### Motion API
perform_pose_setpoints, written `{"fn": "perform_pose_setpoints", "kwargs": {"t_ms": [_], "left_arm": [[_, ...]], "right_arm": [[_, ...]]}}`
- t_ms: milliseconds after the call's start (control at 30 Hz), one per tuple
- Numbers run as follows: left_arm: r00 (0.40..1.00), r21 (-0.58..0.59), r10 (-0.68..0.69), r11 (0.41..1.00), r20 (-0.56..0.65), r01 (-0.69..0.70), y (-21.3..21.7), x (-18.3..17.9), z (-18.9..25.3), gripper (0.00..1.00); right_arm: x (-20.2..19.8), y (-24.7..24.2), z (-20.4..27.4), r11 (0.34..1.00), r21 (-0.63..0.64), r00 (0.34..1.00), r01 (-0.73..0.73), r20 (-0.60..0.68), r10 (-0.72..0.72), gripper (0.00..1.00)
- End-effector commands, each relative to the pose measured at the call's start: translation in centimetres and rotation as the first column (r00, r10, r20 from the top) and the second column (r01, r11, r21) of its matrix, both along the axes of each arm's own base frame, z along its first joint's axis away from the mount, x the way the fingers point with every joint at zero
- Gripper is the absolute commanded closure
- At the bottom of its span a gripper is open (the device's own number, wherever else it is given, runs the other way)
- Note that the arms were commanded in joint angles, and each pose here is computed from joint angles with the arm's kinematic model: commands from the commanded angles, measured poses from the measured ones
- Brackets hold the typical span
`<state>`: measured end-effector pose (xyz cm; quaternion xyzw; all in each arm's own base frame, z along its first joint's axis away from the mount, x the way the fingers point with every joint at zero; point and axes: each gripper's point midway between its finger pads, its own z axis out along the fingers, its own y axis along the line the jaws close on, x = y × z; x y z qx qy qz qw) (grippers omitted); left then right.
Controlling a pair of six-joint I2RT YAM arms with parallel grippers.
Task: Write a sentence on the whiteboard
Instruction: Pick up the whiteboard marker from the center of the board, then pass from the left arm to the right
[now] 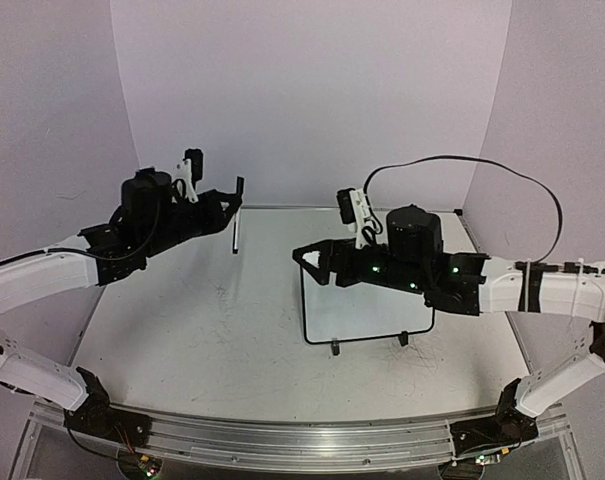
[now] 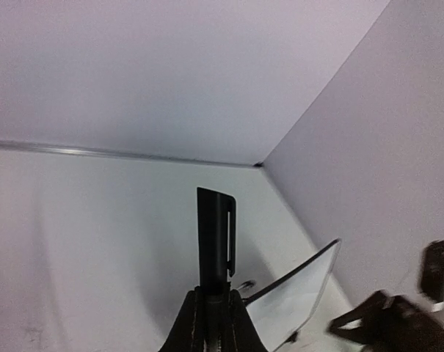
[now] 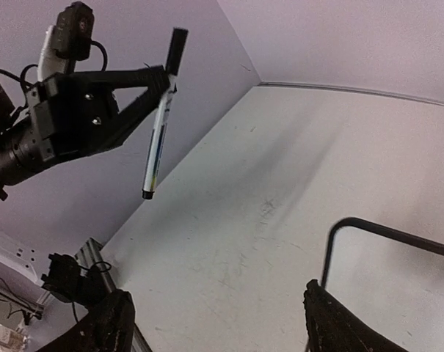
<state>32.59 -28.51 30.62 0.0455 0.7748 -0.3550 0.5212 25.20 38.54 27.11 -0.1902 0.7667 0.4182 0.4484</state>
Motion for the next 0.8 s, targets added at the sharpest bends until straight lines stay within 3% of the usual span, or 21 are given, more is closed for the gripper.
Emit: {"fn": "perform_pose_setpoints", "kwargs": {"t_ms": [0,133,400,500,633,700,767], "left_arm": [[0.979,-0.286,-0.172,0.938,0.111,0.197,-2.1,-2.7,5.6,1.0],[0.967,-0.384,-0.211,0.888,0.144,0.252,-2.2,-3.8,6.7,1.0],[0.959,-0.443,-0.242,0.851,0.145,0.282,-2.1,-4.6,6.5,1.0],[0.96,-0.465,-0.243,0.84,0.135,0.278,-1.9,-4.8,6.1,1.0],[0.958,-0.48,-0.25,0.83,0.137,0.285,-1.8,-5.1,6.1,1.0],[0.958,-0.472,-0.246,0.833,0.15,0.288,-1.5,-5.3,6.3,0.85],[0.956,-0.466,-0.246,0.836,0.158,0.292,-1.3,-5.4,6.5,0.57]], "right_arm": [[-1.0,5.1,6.7,0.944,0.267,0.981,-0.193,0.03,0.192,0.2],[-1.3,7.8,8.2,0.887,0.367,0.956,-0.282,0.026,0.293,0.25],[-0.7,10.8,7.8,0.824,0.462,0.928,-0.329,-0.002,0.372,0.38],[-0.6,11.1,8.3,0.809,0.48,0.925,-0.339,0.013,0.379,0.51],[-0.2,11.1,7.9,0.817,0.479,0.932,-0.32,0.004,0.363,0.84],[-0.2,10.8,7.6,0.825,0.467,0.935,-0.318,0.009,0.355,0.91],[-0.3,10.5,6.9,0.839,0.438,0.936,-0.322,0.015,0.352,0.94]]}}
